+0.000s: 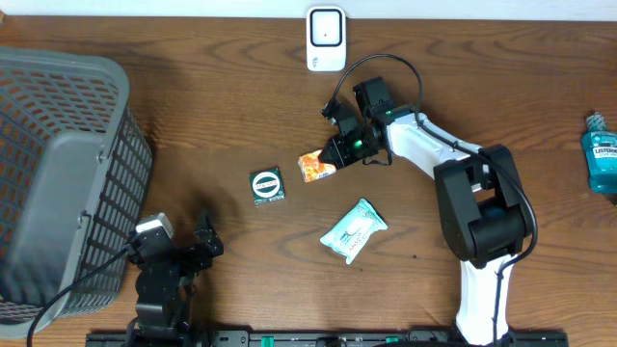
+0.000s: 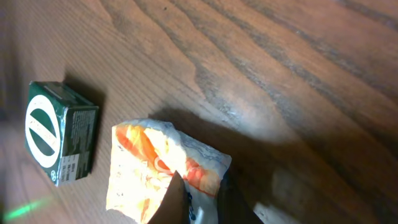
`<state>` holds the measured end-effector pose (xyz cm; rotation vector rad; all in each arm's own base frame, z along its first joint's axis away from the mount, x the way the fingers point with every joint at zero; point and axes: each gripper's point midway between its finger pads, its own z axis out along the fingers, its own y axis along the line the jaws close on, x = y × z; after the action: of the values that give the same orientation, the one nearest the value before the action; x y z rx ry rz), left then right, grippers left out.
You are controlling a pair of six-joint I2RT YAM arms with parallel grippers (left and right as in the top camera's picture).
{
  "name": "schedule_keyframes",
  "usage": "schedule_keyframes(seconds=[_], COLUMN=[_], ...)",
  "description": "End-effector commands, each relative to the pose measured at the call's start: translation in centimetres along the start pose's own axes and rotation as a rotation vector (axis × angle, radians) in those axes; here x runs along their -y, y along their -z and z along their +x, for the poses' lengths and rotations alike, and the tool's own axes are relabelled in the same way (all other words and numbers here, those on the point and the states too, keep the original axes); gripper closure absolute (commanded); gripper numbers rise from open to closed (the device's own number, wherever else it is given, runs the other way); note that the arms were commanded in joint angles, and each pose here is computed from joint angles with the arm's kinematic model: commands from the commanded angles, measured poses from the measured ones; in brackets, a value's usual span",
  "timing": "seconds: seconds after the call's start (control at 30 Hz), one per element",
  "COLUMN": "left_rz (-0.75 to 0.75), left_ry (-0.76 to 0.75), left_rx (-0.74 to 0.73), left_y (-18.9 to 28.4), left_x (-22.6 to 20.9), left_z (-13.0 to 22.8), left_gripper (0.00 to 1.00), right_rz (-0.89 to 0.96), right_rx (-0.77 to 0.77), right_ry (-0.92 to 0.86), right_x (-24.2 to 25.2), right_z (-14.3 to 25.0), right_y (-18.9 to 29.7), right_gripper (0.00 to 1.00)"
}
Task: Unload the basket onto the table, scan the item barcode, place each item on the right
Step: 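Lower the right gripper and grasp the orange Kleenex pack, then lift the Kleenex pack and swing it rightward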
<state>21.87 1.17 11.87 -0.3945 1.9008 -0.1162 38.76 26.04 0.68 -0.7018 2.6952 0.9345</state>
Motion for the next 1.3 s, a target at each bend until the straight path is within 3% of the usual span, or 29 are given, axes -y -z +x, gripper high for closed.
schedule_keyframes(seconds=[0.0,0.2,0.33,0.6,0.83,1.1,1.27], left_rz=[-0.028,-0.028,-0.028,-0.028,-0.028,-0.028,-0.028], left_ry=[-0.008,-0.008,-0.008,-0.008,-0.008,-0.008,-0.008], left_rx=[-0.025,-0.025,-0.025,-0.025,-0.025,-0.025,-0.025], left_y=[-0.2,-0.2,-0.2,-0.2,-0.2,-0.2,-0.2], left_x=[-0.7,-0.7,-0.7,-0.7,-0.7,-0.7,-0.7], left_z=[0.9,0.9,0.9,0.9,0.9,0.9,0.9], left_gripper=[0.02,0.02,0.02,0.02,0.02,0.02,0.02], right_rz=[0.02,-0.282,-0.404,-0.309,-0.143,-0.12,-0.124], right_rx=[-0.062,-0.045,-0.127,-0.171,-0.061,0.084,0.181], right_ry=[-0.197,-0.558,-0.803,-0.676,-0.585,-0.731,-0.783], right_x=[1.3,-3.6,-6.0,-10.1,-13.3,-16.7,-16.9], right_z=[1.9,-1.0,0.3,4.8,8.7,16.2,18.7], right_y=[-1.1,5.9,10.6,17.1,22.9,25.9,26.0], right_gripper=[0.99,0.99,0.99,0.99,0.99,0.99,0.99])
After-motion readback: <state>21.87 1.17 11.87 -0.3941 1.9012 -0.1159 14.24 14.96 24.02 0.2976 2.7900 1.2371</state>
